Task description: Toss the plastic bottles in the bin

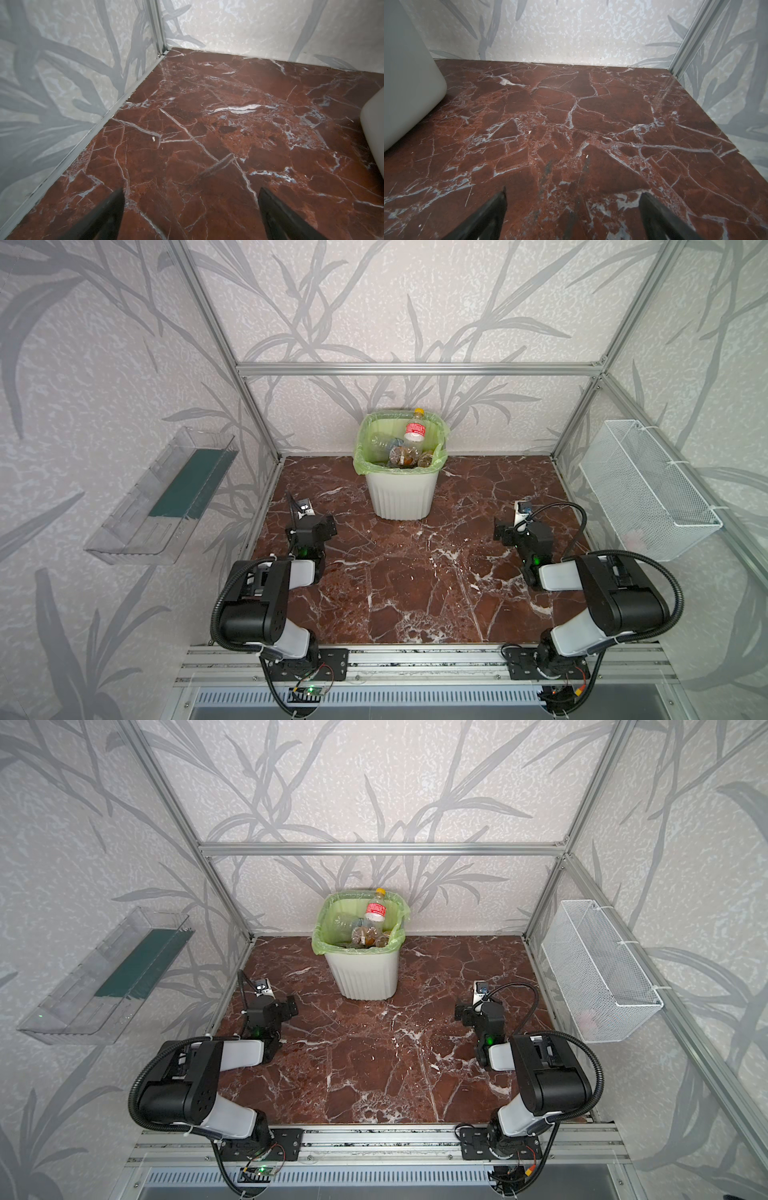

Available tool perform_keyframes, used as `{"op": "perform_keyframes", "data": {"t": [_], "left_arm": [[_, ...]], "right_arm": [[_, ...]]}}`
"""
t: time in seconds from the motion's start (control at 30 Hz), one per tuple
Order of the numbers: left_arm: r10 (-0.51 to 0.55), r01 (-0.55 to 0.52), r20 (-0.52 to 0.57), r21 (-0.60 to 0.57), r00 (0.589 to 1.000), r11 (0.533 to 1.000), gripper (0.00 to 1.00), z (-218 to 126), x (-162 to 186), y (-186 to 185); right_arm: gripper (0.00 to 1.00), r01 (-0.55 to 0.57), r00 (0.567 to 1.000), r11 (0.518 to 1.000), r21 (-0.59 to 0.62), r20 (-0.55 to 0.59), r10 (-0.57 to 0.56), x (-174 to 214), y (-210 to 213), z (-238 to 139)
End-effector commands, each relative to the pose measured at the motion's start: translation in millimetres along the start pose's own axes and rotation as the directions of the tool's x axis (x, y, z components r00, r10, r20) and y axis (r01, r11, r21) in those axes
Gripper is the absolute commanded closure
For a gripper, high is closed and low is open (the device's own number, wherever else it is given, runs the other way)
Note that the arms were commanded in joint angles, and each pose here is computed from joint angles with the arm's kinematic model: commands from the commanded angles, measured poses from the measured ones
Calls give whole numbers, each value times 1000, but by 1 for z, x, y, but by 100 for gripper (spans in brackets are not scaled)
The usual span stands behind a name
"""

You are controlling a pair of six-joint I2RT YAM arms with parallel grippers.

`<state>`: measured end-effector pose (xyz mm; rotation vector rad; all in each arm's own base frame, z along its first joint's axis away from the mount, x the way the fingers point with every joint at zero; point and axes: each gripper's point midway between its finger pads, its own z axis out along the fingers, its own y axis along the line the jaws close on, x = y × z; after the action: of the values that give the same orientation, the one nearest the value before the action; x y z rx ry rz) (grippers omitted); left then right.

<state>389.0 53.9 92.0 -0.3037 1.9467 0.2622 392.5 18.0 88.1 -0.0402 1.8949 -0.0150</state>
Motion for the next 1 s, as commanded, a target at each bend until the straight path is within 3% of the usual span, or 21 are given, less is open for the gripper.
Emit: {"op": "perform_keyframes", "data": {"t": [0.0, 0.97], "left_arm": [[21, -22, 19, 40, 1000, 999, 0, -1, -2, -6], [31, -31, 28, 19, 999, 999, 0, -2, -2, -6]], "right_arm": [[1, 11, 1000, 1000, -14, 21, -11, -7, 3, 2], [1, 27, 1000, 998, -51, 13, -27, -7, 10, 3]]}}
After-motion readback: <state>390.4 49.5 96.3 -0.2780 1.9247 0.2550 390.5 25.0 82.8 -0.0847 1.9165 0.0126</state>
